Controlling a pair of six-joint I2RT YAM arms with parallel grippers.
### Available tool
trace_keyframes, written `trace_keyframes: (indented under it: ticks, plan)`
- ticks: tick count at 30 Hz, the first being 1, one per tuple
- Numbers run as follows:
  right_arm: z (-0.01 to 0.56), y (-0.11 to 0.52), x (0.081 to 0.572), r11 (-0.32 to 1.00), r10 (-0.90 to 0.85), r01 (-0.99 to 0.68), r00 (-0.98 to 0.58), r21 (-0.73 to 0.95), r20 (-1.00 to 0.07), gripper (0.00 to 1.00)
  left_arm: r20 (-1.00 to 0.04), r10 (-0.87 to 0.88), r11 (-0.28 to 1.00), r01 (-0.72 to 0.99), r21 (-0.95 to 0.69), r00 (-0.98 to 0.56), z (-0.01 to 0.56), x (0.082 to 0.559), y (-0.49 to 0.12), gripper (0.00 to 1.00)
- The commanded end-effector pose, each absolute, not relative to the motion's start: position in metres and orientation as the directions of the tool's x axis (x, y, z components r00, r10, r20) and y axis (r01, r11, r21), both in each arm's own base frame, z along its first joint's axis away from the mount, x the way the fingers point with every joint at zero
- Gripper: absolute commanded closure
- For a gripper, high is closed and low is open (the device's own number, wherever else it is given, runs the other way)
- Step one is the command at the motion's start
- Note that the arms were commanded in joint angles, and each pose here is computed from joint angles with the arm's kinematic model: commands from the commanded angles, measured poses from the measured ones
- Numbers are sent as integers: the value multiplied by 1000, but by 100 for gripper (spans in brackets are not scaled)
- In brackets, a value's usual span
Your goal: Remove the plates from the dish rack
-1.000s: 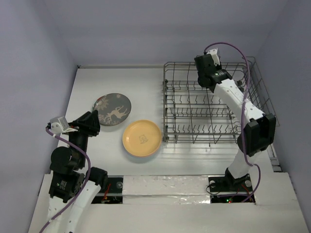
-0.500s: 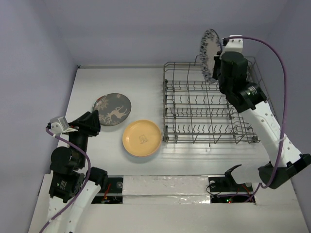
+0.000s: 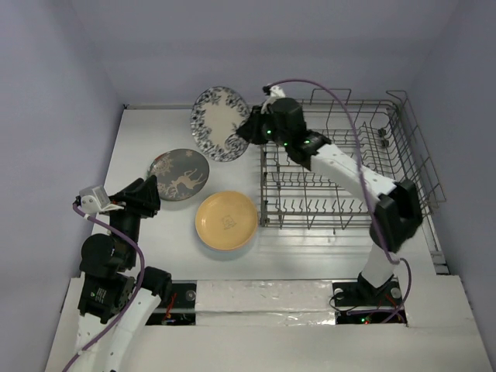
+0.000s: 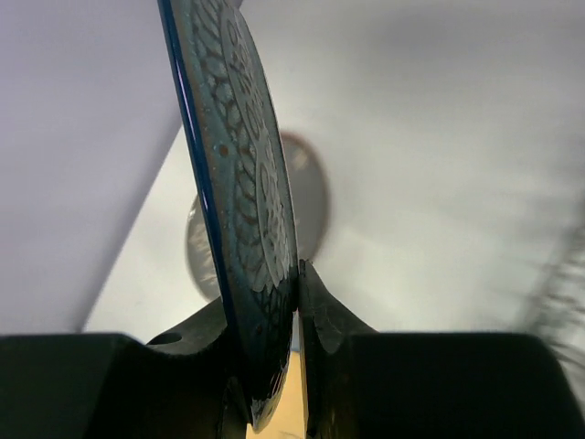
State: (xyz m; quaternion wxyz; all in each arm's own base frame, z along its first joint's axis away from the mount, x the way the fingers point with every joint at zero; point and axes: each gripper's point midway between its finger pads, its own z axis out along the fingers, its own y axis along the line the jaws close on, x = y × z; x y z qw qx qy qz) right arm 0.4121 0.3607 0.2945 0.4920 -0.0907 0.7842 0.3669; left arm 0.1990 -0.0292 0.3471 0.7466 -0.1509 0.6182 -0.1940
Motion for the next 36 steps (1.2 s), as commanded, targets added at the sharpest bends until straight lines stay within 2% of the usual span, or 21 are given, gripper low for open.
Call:
trace_keyframes:
  ticks: [1,6,12,15,30,31,33,34,36]
  plan:
    - [398,418,397,361,460,-655,-495,664,-737,100,-859,-480,877,115,-466,179,354,201,-30,60]
    - [350,482,399,242,421,-586,-654,773,-628,100,-860,-478,878,117,-464,177,354,202,-31,60]
    - [284,524,399,278,369,-466,-756,840,-541,100,-859,-480,877,118,-466,179,354,201,-31,59]
    - [264,531,398,273,375,-417,-783,867,-496,95,-860,-479,878,119,-464,177,354,202,-31,58]
    - [199,566,378,316,273,-343,-860,885,-431,61,-857,-482,876,121,-467,180,354,200,-31,56]
    - [197,566,377,317,265,-344,-862,884,-431,53,-857,-483,876,123,-467,180,355,200,-31,56]
    - [193,566,375,326,248,-343,-868,881,-430,44,-858,-482,876,122,-467,179,354,200,-31,56]
    - [195,566,375,334,247,-348,-865,876,-437,35,-857,-482,876,121,-467,180,354,200,-31,56]
    - [188,563,373,392,223,-368,-851,843,-475,27,-857,-483,876,120,-468,181,354,200,-30,56]
